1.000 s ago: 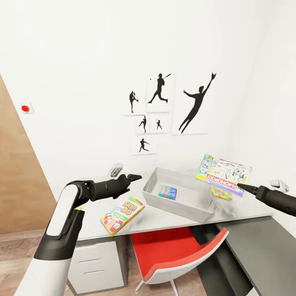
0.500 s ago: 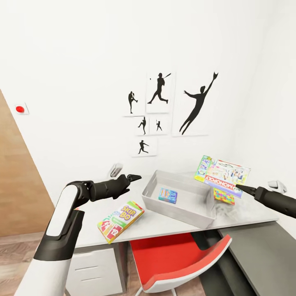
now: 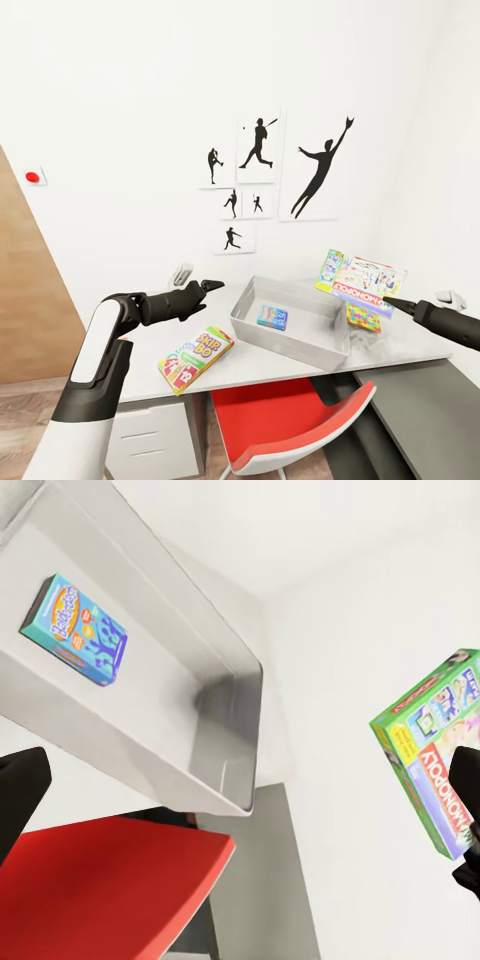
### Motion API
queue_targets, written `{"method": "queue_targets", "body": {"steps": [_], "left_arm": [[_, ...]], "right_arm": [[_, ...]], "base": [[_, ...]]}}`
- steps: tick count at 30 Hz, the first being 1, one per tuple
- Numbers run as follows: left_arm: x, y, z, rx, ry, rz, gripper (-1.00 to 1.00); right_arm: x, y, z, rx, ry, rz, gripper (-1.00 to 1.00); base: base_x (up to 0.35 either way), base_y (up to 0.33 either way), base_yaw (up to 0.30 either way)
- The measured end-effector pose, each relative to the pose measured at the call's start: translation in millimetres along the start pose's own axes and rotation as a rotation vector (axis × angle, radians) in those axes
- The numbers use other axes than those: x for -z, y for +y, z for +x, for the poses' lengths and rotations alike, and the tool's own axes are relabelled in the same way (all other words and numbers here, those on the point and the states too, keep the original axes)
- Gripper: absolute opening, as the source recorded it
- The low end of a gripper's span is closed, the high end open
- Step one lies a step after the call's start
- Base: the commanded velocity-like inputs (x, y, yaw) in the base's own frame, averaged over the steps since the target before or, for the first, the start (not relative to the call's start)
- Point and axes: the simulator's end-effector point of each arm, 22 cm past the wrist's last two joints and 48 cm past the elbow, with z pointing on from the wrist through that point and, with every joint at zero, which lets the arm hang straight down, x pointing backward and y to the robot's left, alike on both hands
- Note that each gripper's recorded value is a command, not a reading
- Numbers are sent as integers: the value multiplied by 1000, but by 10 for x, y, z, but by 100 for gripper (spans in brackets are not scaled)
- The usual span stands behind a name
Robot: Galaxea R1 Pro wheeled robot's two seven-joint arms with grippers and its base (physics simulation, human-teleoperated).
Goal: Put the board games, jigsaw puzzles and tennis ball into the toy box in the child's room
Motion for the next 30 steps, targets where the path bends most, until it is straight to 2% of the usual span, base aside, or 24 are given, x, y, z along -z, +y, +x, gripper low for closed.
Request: {"method": "queue_targets", "body": {"steps": [15,30], "left_arm": [[-4,35,-1,10,2,-4,100],[-6,60,13,13,4,-8,100]], "right_arm": [[-102,55,107,12,38,-6,-100],[-126,38,137,12,48,-1,-100]], "base": [[11,0,0],[255,0,0]]}}
